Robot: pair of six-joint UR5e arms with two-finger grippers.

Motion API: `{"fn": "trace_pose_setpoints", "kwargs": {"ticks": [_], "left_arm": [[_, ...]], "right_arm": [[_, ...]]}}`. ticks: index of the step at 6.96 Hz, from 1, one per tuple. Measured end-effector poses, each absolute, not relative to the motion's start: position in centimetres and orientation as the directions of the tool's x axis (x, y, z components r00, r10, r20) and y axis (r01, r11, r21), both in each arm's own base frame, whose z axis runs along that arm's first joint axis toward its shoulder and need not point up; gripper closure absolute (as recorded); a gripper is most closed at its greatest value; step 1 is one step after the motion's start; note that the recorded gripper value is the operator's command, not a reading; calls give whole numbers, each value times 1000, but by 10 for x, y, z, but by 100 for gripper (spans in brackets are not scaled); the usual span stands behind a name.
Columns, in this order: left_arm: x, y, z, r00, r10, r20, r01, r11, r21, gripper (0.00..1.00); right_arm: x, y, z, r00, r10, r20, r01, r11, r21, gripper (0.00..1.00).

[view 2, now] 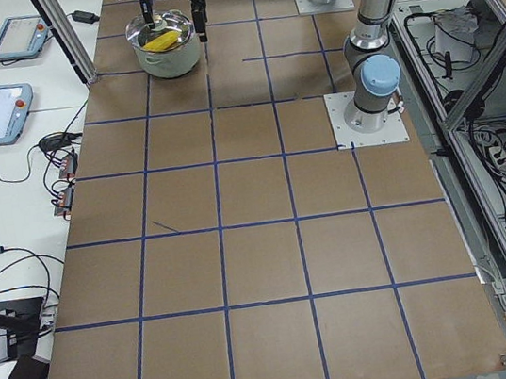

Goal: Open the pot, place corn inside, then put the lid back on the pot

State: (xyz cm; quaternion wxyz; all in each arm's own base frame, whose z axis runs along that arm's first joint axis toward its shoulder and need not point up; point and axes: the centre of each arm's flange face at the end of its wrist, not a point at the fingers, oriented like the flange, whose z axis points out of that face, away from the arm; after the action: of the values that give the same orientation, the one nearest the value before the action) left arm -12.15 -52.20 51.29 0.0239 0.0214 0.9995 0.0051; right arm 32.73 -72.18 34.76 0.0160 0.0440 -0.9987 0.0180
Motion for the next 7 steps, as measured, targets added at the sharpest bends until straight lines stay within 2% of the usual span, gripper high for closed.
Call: {"fn": "trace_pose_setpoints", "kwargs": {"ticks": [5,6,7], "left_arm": [[-121,-521,514,-998,43,-49,43,999,10,0],[-121,-521,514,-998,43,-49,43,999,10,0],[-121,-521,514,-998,43,-49,43,999,10,0]], "right_arm": [[327,-719,346,-996,-81,38,-81,997,-8,91],[327,-719,346,-996,-80,37,-80,997,-8,88],[328,-718,345,-996,-80,34,-80,997,-7,69]]}}
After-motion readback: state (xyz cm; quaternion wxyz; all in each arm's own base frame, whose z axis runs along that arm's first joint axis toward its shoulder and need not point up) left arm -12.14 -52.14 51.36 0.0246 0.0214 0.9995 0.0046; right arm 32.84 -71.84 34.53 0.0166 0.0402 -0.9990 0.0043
